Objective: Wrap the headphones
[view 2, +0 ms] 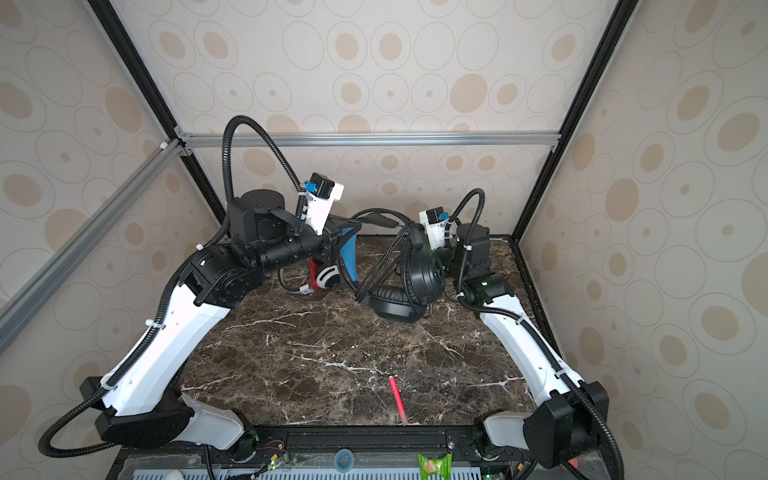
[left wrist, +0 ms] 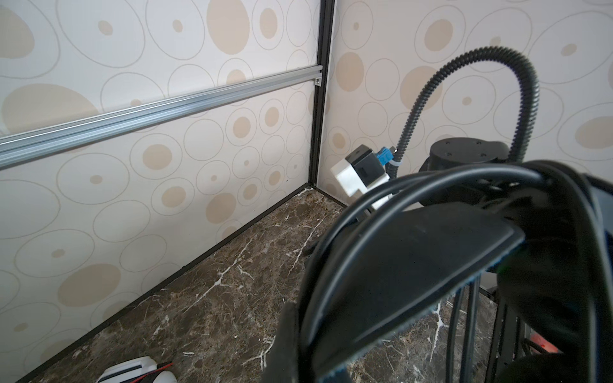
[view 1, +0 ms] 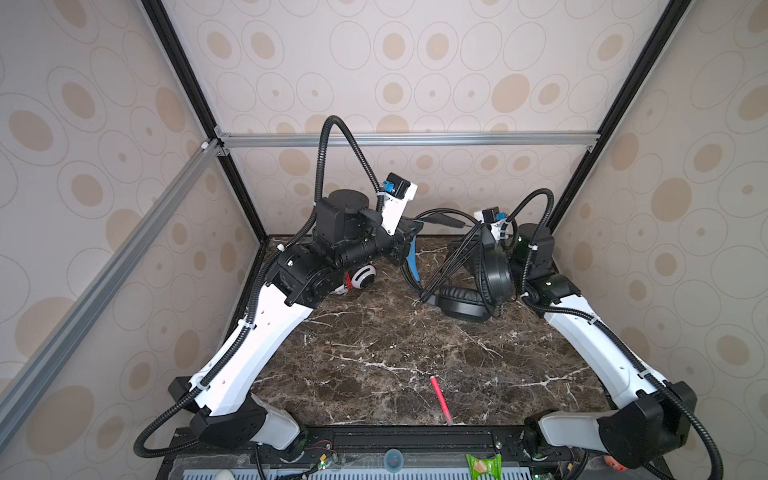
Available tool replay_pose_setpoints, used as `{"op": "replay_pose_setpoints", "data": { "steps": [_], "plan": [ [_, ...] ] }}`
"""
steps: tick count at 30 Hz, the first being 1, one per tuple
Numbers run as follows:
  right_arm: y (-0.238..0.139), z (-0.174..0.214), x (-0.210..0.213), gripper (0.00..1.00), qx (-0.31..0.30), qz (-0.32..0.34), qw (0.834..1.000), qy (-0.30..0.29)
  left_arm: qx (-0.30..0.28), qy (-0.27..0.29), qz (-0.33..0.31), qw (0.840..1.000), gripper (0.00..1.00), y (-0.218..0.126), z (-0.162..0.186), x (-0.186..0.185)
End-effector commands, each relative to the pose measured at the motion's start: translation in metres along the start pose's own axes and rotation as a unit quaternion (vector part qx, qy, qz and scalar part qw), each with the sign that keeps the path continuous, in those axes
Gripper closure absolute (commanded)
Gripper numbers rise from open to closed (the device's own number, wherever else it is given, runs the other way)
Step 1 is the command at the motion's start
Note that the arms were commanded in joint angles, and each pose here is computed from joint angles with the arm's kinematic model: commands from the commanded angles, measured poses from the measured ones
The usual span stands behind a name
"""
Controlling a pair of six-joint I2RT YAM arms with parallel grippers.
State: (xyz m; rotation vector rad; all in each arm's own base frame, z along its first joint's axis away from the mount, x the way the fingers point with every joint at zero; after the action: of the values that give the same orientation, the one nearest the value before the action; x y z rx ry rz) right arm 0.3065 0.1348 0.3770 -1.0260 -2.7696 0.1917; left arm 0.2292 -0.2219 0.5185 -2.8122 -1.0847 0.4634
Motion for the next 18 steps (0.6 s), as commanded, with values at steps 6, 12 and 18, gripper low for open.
{"op": "replay_pose_setpoints", "data": {
  "steps": [6, 12, 18],
  "plan": [
    [0.001, 0.022, 0.003, 0.64, 0.003, -0.036, 0.999, 0.032, -0.126, -0.037, 0.036, 0.991, 1.0, -0.037, -0.05, -0.019],
    [0.0, 0.033, 0.001, 0.63, 0.022, -0.024, 0.999, 0.03, -0.135, -0.046, 0.034, 0.989, 1.0, -0.038, -0.05, -0.018],
    [-0.001, 0.046, 0.001, 0.63, 0.044, -0.02, 0.998, 0.03, -0.143, -0.054, 0.03, 0.988, 1.0, -0.037, -0.053, -0.017]
  ]
}}
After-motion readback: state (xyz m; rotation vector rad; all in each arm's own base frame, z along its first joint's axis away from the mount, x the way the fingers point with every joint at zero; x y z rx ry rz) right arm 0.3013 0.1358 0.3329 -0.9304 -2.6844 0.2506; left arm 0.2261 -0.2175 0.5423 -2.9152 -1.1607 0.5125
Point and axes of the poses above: each gripper's point midway between its finger pads, its own y axis out along the fingers, its own x axis along the line the jaws close on, z = x × y, the point moved 10 cm from there along -y, back along the fingers, and after that the axes turned 11 degrees about -y, right-handed, at the moved point
